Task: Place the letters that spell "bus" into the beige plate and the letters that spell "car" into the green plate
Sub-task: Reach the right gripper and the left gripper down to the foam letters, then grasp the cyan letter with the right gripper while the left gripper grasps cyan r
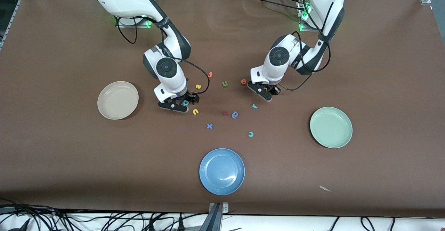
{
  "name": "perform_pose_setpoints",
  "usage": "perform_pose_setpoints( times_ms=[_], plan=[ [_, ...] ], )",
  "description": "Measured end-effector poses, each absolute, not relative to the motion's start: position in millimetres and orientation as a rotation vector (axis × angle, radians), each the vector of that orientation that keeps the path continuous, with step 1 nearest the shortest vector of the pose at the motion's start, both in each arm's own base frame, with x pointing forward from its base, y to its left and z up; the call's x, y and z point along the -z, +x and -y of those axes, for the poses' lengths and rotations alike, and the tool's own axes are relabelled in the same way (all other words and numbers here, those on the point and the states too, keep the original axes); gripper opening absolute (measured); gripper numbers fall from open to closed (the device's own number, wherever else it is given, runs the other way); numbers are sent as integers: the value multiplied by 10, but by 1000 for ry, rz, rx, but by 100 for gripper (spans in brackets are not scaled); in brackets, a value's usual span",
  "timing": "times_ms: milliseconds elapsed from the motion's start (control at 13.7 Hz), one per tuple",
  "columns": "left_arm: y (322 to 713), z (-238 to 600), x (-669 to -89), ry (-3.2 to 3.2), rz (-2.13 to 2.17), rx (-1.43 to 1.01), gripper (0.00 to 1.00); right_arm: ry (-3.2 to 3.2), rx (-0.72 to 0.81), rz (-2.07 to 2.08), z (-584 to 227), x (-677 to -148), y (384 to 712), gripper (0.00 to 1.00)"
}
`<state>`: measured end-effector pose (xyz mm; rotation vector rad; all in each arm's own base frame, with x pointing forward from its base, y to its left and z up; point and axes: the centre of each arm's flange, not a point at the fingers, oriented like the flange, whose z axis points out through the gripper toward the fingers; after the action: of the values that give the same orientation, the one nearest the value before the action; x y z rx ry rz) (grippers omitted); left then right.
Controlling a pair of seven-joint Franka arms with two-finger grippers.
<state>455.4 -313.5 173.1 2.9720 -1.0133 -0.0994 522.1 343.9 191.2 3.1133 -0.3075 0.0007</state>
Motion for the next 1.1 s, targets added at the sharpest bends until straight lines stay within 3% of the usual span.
perform_pose_setpoints(
  times_ms=[220, 585, 732, 805, 1098],
  plan=[
    [4790, 3027, -1995, 3014, 969, 171, 29, 3111, 6, 316, -3392, -1851, 5241, 91],
    [5649, 2181, -2640, 3027, 944, 132, 29, 3125, 7, 305, -3447, -1779, 5203, 83],
    [5939, 1655, -2667, 3008, 976, 110, 29, 3127, 11, 299, -3470, -1777, 5183, 79],
    [6040, 1449, -2638, 3004, 998, 109, 29, 3127, 13, 293, -3468, -1772, 5178, 72],
    [6284, 845, -2309, 3072, 1094, 166, 29, 3127, 16, 280, -3364, -1761, 5234, 67]
  ],
)
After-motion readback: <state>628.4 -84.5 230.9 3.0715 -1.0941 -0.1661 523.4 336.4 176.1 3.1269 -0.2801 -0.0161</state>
